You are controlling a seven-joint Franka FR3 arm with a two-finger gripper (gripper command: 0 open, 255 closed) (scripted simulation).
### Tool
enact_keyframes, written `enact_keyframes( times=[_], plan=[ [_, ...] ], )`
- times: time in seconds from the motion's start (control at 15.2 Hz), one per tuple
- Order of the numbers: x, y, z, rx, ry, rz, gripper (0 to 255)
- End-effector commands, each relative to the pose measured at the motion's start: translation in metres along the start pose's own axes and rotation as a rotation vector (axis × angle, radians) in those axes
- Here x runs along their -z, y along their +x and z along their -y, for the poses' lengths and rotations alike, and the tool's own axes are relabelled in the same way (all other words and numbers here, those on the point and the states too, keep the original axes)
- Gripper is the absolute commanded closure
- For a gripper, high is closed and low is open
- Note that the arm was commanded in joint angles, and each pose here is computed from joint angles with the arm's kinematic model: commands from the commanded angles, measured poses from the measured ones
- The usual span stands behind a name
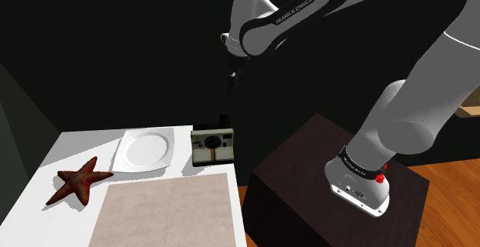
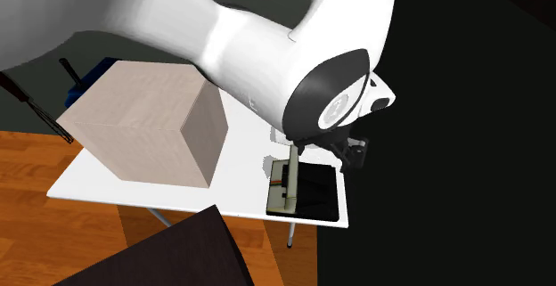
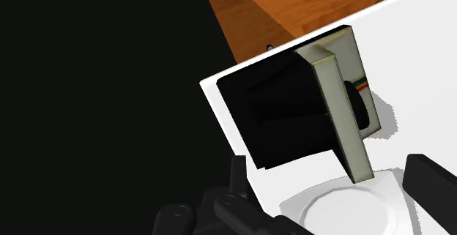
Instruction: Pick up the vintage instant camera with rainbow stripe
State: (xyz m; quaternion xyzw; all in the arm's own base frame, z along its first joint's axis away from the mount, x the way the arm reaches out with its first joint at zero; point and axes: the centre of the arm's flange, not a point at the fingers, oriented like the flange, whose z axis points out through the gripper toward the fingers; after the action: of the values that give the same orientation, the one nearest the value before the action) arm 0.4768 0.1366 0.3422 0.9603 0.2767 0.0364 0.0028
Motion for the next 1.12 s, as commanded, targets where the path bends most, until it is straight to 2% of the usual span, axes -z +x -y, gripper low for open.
enact_keyframes(
  times=[0.0, 1.06],
  plan=[
    [-0.021, 0.014, 0.012, 0.033, 0.007, 0.002, 0],
    [-0.179, 0.109, 0.105, 0.288, 0.060, 0.024, 0]
  ],
)
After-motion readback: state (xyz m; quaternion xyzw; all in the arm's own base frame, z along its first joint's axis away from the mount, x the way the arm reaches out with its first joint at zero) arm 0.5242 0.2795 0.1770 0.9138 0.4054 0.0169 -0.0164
